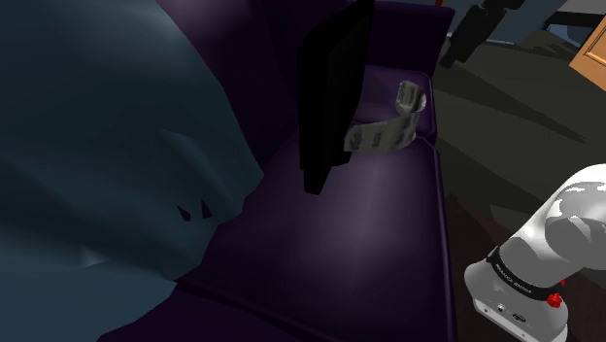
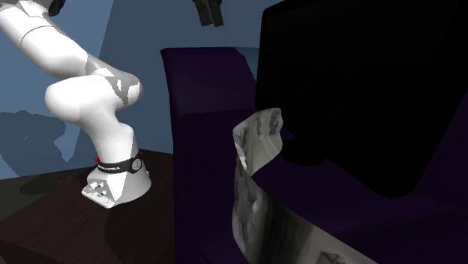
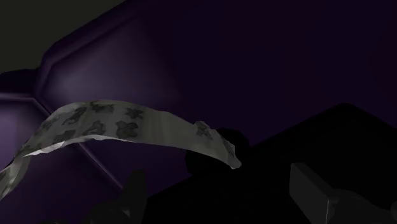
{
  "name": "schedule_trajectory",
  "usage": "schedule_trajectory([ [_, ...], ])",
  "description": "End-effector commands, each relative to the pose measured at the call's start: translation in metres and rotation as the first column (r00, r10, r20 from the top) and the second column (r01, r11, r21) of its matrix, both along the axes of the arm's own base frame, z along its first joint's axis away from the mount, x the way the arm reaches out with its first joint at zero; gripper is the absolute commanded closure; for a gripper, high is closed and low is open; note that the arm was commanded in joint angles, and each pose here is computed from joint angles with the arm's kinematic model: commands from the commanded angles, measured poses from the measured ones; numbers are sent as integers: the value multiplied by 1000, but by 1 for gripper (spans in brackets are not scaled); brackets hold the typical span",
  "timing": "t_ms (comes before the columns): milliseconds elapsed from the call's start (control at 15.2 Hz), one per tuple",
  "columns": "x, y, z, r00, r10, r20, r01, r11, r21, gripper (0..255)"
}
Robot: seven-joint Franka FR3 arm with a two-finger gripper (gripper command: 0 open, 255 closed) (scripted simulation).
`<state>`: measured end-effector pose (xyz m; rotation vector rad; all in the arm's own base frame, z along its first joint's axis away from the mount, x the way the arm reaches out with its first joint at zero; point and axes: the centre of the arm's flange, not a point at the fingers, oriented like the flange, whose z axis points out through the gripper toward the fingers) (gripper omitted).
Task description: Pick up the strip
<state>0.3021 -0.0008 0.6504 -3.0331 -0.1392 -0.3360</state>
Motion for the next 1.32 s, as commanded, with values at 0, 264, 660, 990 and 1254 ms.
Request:
schedule_trajectory([
  [0, 0, 0, 0, 1000, 0, 0, 0, 1000, 0, 0],
  [264, 42, -22, -23, 991, -125, -40, 125, 992, -15, 0],
  [660, 98, -65, -60, 946, -309, -95, 306, 951, -46, 0],
  [990, 136, -109, -92, 881, -454, -135, 447, 891, -79, 0],
  [1254, 160, -148, -119, 811, -561, -164, 551, 827, -110, 0],
])
